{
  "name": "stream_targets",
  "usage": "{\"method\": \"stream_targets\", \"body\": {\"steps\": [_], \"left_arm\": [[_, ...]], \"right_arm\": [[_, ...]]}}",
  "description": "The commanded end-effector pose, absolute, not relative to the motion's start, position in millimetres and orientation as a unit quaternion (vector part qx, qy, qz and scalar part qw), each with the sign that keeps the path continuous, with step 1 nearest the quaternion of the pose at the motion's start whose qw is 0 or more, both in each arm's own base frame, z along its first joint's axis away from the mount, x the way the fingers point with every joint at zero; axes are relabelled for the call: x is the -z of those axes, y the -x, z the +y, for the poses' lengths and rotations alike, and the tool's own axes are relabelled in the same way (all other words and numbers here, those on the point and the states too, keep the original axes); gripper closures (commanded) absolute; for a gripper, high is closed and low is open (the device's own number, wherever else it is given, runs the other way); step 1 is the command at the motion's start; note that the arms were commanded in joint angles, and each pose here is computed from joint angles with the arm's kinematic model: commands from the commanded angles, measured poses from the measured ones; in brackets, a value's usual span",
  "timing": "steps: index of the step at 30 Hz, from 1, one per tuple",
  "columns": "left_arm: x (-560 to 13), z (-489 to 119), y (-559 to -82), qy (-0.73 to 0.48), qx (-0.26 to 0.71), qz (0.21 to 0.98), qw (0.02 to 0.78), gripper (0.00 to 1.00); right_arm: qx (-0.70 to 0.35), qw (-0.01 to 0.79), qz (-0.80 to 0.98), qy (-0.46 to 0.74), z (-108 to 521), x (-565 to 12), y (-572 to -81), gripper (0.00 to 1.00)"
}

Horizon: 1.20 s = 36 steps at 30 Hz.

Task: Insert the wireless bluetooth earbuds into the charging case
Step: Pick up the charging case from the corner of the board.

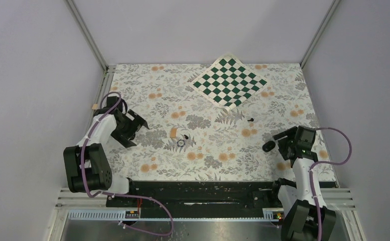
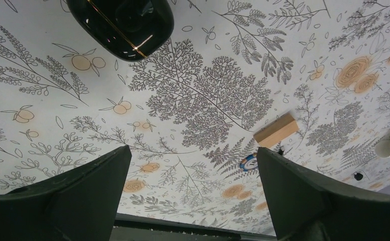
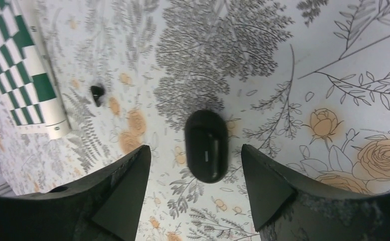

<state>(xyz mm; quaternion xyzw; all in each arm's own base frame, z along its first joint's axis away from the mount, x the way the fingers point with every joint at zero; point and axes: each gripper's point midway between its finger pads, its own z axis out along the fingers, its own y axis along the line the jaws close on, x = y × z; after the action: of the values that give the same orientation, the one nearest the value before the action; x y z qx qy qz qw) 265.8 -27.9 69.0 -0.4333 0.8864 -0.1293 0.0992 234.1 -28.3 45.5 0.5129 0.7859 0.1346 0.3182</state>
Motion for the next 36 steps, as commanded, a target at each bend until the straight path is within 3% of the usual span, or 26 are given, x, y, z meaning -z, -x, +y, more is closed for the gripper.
{"method": "stream_targets", "body": {"steps": [1, 6, 11, 18, 27, 30, 32, 36], "left_arm": [[-84.9, -21.7, -273.7, 0.447, 0.123, 0.879, 0.112, 0.01], [-91.3, 2.4, -287.7, 0.481, 0.109, 0.856, 0.153, 0.02], [-80.3, 45.2, -294.4, 0.53, 0.0, 0.834, 0.153, 0.05], [-58.7, 61.6, -322.6, 0.554, -0.035, 0.821, 0.135, 0.16], [-25.2, 65.5, -311.9, 0.562, -0.058, 0.818, 0.105, 0.3], [-19.9, 61.3, -310.8, 0.562, -0.047, 0.819, 0.103, 0.45], [-18.6, 57.5, -309.4, 0.561, -0.037, 0.821, 0.101, 0.62], [-23.8, 50.8, -306.7, 0.546, -0.023, 0.831, 0.104, 0.68]], "right_arm": [[-0.124, 0.34, 0.794, -0.489, -31.6, -77.4, -236.0, 0.27], [-0.157, 0.378, 0.813, -0.414, -6.9, -114.3, -249.2, 0.32], [-0.188, 0.456, 0.823, -0.284, 47.2, -165.3, -256.1, 0.27], [-0.215, 0.442, 0.831, -0.261, 66.5, -174.6, -248.1, 0.27], [-0.217, 0.422, 0.843, -0.253, 69.2, -163.1, -234.3, 0.27], [-0.214, 0.421, 0.843, -0.258, 67.7, -160.2, -231.5, 0.27], [-0.222, 0.416, 0.842, -0.261, 70.4, -158.4, -231.3, 0.27], [-0.241, 0.401, 0.844, -0.263, 78.3, -155.4, -232.6, 0.28]]}}
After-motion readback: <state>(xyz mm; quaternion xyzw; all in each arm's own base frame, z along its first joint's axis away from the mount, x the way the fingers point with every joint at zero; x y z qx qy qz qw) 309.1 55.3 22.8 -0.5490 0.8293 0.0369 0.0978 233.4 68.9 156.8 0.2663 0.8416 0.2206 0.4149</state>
